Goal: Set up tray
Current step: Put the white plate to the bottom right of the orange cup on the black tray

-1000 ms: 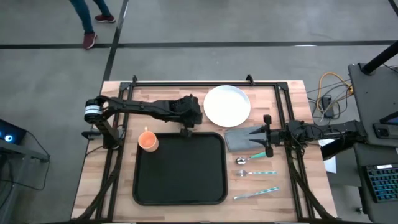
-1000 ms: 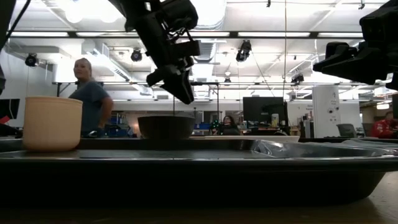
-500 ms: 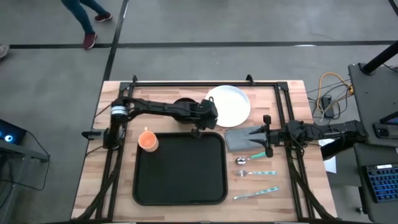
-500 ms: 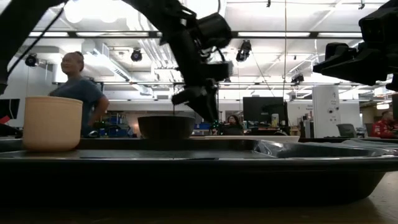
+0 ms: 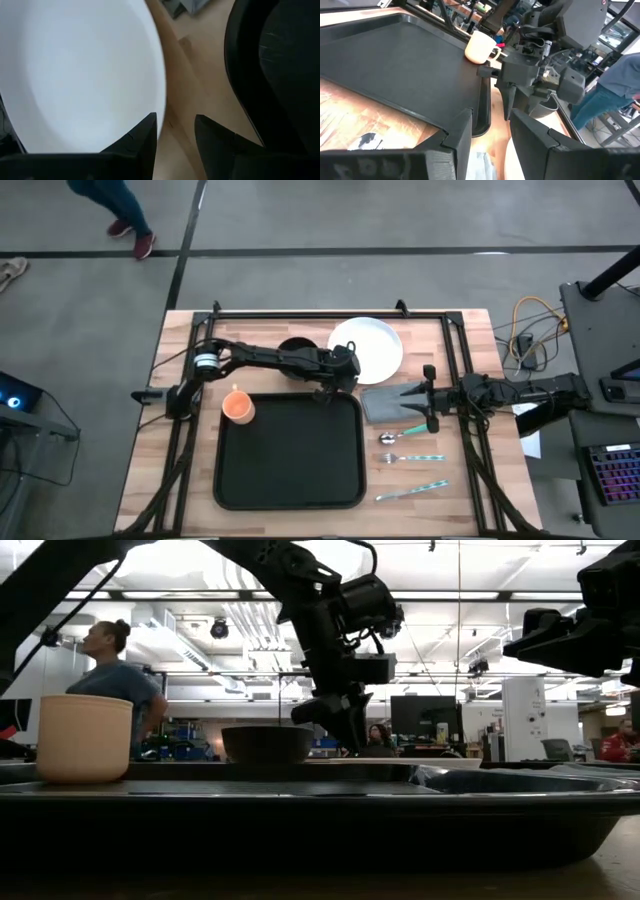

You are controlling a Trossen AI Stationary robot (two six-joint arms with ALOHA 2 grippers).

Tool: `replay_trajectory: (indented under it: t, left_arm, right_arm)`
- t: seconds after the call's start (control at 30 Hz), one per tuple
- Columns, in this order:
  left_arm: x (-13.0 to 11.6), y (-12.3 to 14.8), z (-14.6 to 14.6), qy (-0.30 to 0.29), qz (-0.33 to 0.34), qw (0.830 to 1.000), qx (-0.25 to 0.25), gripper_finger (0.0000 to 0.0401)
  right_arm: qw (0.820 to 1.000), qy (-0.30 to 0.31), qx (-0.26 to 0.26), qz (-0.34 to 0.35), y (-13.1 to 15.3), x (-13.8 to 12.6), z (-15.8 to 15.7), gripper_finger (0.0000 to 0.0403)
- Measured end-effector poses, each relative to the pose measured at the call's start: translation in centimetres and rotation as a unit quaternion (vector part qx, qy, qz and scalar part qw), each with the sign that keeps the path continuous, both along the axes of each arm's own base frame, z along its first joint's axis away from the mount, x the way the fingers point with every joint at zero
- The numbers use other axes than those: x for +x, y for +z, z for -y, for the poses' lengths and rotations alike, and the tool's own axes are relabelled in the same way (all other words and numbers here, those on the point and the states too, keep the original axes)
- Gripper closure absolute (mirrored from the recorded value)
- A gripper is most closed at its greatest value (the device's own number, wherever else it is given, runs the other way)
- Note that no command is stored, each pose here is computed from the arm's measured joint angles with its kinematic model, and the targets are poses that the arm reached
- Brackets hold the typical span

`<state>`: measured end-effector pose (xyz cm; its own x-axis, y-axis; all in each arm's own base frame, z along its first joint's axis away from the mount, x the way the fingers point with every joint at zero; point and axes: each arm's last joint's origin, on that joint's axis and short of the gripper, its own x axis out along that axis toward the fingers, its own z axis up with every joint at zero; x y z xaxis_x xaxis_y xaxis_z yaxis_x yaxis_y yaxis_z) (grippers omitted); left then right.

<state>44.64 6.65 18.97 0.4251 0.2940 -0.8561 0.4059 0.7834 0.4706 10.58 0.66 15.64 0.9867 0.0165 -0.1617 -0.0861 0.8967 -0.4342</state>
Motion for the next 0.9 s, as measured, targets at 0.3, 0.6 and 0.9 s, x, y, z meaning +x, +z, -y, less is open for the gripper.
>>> replay_trajectory:
  t: [0.3,0.6,0.9]
  left_arm:
    - [0.4,0.2,-0.3,-0.005,0.023,1.0,0.007,0.0288]
    - [1.0,-1.7,-0.6,-0.005,0.016,1.0,0.003,0.0288]
    - [1.2,-1.9,-1.3,0.001,0.028,1.0,0.005,0.0288]
  right_arm:
    - [1.0,0.0,0.0,0.0,0.0,0.0,0.0,0.028]
    - [1.0,0.0,0.0,0.0,0.0,0.0,0.0,0.028]
    - [1.0,0.0,0.0,0.0,0.0,0.0,0.0,0.028]
